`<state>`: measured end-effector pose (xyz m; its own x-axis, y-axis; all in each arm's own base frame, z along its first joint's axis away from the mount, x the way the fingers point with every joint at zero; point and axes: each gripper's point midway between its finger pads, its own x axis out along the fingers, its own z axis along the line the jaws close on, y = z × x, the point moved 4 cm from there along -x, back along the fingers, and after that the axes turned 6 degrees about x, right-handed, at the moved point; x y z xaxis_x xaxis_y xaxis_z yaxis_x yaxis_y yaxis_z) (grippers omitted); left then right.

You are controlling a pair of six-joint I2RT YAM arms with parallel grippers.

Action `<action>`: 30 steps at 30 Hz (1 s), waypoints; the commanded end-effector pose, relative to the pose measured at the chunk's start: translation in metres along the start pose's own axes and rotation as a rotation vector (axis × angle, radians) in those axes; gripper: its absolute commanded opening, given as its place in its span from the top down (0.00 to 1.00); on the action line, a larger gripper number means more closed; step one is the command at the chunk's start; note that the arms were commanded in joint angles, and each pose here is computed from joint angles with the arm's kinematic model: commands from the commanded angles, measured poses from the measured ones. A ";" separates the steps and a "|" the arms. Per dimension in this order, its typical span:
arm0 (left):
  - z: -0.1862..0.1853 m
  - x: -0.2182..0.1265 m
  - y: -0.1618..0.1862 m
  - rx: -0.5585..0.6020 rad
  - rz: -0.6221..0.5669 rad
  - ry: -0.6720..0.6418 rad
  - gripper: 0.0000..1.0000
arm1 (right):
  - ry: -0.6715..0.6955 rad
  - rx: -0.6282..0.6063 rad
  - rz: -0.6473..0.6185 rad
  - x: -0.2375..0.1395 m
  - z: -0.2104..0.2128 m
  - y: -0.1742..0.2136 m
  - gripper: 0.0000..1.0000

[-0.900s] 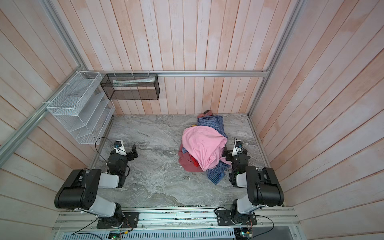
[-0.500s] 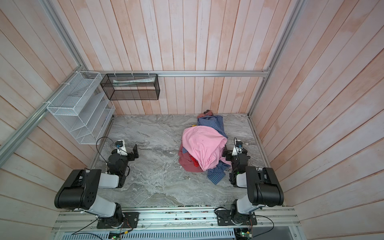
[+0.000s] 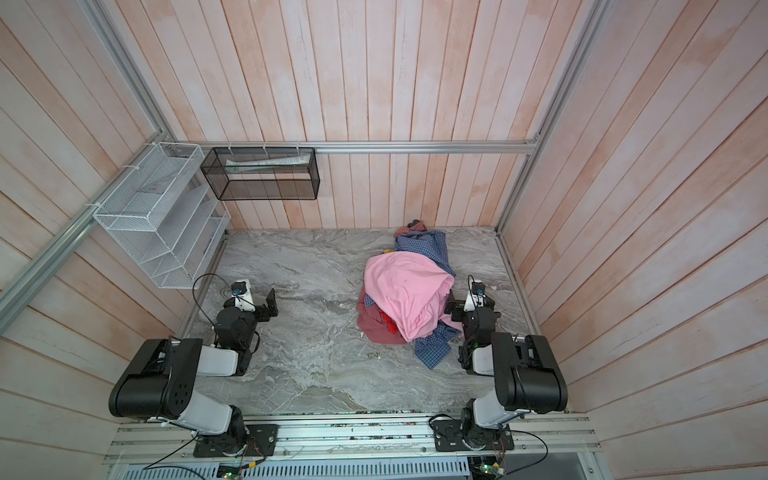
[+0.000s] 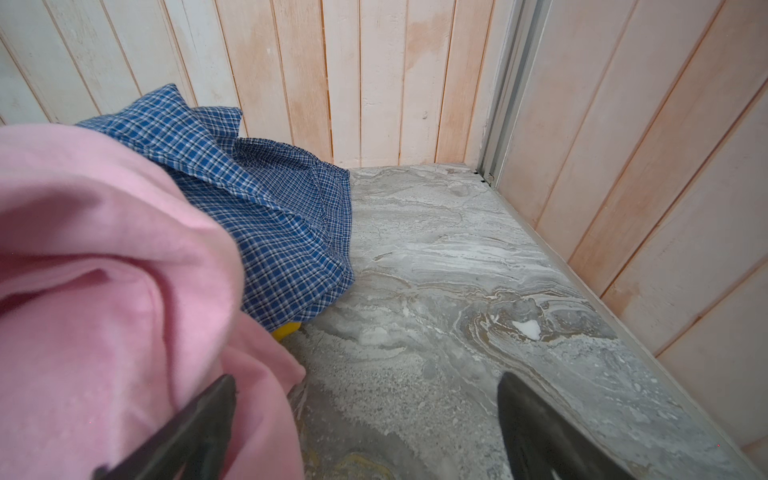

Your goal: Pick out a specific cloth from the pile

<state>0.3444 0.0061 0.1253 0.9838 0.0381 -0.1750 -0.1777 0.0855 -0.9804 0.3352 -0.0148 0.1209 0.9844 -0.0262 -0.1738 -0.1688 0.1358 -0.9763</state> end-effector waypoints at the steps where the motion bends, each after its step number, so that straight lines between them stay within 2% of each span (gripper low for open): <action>1: -0.001 0.003 -0.009 0.013 -0.032 0.006 0.00 | -0.011 0.001 -0.024 0.003 0.001 -0.010 0.02; 12: 0.001 0.004 -0.009 -0.001 -0.027 0.015 0.00 | -0.009 0.006 -0.023 0.002 0.001 -0.010 0.02; 15: 0.010 0.007 -0.022 -0.019 -0.025 -0.052 0.00 | 0.016 0.031 -0.057 0.006 -0.002 -0.027 0.02; 16: 0.015 0.012 -0.022 -0.045 0.063 -0.090 0.00 | 0.018 0.049 -0.010 0.012 -0.003 -0.032 0.02; 18: 0.036 0.021 -0.032 -0.207 0.204 -0.223 0.00 | 0.025 0.097 0.103 0.021 -0.006 -0.036 0.02; 19: 0.039 0.025 -0.038 -0.260 0.289 -0.225 0.00 | 0.019 0.118 0.124 0.024 -0.005 -0.048 0.02; 21: 0.023 0.029 -0.049 -0.310 0.349 -0.097 0.01 | 0.019 0.157 0.113 0.025 -0.005 -0.064 0.02; 23: 0.000 0.029 -0.062 -0.371 0.340 0.025 0.01 | -0.010 0.191 0.101 0.024 0.000 -0.078 0.02; 27: -0.062 0.020 -0.087 -0.349 0.289 0.147 0.01 | -0.130 0.283 0.131 0.024 0.020 -0.096 0.03; 30: -0.115 0.013 -0.092 -0.345 0.311 0.251 0.02 | -0.212 0.339 0.161 0.021 0.031 -0.100 0.04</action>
<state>0.3853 -0.0796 0.2131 0.9173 -0.1593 -0.3650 -0.3928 -0.2111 -0.8950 0.3799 -0.0127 0.2283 0.9785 0.0996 -0.1807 -0.2048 0.3616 -0.9096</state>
